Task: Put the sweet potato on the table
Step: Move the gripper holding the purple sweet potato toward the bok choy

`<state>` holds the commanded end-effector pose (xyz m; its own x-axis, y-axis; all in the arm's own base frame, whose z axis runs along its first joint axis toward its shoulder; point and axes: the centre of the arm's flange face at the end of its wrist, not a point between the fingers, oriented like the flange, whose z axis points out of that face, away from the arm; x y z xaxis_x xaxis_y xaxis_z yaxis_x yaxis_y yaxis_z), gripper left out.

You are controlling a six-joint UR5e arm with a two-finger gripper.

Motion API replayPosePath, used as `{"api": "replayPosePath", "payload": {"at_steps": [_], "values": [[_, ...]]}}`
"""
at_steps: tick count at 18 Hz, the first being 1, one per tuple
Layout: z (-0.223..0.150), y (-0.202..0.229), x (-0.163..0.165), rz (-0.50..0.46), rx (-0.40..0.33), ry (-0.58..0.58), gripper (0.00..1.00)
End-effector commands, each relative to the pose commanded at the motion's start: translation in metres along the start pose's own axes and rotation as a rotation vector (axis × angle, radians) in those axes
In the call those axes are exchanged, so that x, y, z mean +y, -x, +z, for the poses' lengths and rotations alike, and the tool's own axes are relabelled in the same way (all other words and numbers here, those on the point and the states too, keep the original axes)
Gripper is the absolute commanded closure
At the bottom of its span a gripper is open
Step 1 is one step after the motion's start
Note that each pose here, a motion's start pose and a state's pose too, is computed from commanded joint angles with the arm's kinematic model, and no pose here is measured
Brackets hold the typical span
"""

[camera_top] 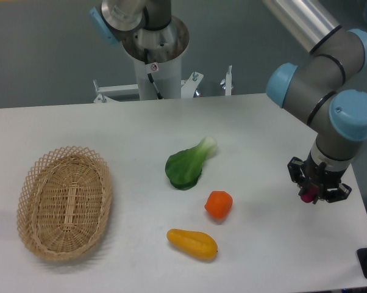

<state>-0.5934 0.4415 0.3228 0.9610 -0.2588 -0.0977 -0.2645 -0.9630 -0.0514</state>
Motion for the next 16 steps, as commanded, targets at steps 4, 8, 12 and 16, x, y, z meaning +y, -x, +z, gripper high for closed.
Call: {"api": "replayPosePath", "payload": {"at_steps": [4,8,12,16], "values": [[0.004,0.001,-0.009,0.008,-0.006,0.022,0.85],[0.01,-0.002,-0.017,-0.018,-0.005,0.026,0.85],[0.016,-0.011,-0.039,-0.037,-0.003,0.04,0.85],[0.023,-0.036,-0.078,-0.031,-0.006,0.079,0.84]]}}
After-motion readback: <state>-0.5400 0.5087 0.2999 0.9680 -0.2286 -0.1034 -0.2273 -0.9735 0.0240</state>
